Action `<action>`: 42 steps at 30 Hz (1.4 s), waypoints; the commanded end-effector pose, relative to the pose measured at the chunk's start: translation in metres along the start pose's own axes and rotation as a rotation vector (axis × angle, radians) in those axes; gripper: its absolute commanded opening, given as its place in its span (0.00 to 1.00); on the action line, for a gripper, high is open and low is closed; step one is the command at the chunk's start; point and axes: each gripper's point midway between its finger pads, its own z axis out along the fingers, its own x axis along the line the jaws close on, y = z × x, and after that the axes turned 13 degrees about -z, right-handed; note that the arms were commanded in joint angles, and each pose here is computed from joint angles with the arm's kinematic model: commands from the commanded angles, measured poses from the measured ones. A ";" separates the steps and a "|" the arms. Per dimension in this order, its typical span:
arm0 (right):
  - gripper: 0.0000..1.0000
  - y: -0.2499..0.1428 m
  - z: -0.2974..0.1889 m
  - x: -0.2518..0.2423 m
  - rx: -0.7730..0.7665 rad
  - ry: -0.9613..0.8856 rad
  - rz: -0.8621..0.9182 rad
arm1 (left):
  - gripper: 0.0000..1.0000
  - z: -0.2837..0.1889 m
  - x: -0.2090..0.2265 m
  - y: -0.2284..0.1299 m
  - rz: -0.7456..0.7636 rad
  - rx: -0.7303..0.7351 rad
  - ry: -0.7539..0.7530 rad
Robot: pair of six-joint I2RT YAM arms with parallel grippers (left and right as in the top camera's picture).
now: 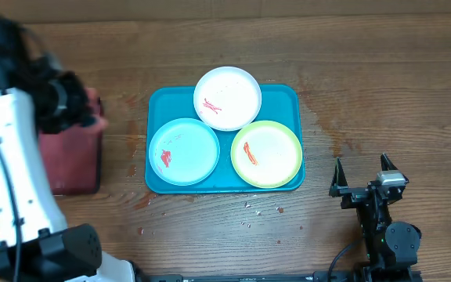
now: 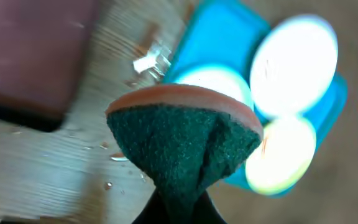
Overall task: Clean dirty plates on tray and stack at the side
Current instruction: 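Lift the sponge with the left gripper onto the light blue plate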
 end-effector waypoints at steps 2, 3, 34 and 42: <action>1.00 -0.002 0.000 -0.001 -0.004 -0.006 -0.004 | 0.04 0.058 -0.025 -0.040 0.181 0.134 0.058; 1.00 -0.002 0.000 -0.001 -0.004 -0.006 -0.004 | 0.04 0.072 -0.026 -0.046 0.201 0.137 0.092; 1.00 0.009 -0.001 0.012 -0.052 0.068 0.004 | 0.22 0.244 -0.037 -0.088 0.421 -0.017 0.052; 1.00 0.078 -0.026 0.058 -0.353 0.383 0.029 | 0.15 0.179 -0.064 -0.053 0.360 -0.045 0.023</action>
